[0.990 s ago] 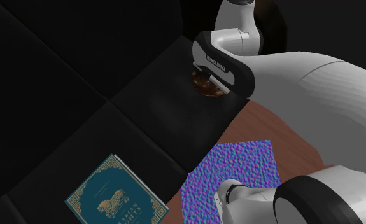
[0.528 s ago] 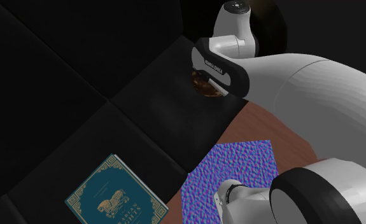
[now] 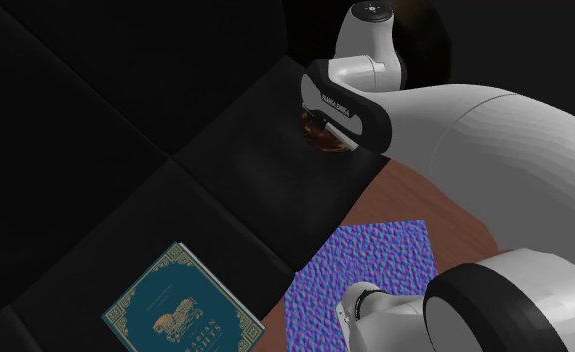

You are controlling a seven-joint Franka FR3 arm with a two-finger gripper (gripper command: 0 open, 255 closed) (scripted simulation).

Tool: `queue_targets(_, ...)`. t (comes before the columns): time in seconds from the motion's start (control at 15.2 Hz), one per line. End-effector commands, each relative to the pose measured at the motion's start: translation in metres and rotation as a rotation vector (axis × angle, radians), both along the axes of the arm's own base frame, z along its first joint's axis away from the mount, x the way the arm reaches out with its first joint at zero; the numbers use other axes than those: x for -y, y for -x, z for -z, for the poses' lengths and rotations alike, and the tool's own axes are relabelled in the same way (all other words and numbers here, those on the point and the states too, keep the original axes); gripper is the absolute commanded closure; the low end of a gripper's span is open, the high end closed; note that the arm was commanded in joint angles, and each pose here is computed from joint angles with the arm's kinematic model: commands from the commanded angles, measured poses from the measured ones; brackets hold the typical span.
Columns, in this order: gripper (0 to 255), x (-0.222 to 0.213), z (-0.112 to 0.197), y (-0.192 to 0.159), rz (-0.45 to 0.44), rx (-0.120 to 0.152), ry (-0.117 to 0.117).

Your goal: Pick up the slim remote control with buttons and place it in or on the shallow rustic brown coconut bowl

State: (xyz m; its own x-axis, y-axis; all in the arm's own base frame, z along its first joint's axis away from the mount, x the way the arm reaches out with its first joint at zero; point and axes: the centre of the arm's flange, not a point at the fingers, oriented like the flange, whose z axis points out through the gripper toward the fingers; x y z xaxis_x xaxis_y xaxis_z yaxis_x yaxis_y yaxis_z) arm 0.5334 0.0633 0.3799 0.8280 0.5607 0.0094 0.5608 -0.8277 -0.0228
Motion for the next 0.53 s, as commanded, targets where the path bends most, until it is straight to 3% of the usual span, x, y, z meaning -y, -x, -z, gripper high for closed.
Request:
queue_targets(0.0, 0, 0.000, 0.000, 0.000, 0.000, 0.000, 0.000)
queue_targets(0.07, 0, 0.000, 0.000, 0.000, 0.000, 0.000, 0.000)
queue_targets(0.33, 0, 0.001, -0.050, 0.000, 0.000, 0.000, 0.000)
queue_targets(0.46, 0, 0.001, -0.050, 0.000, 0.000, 0.000, 0.000)
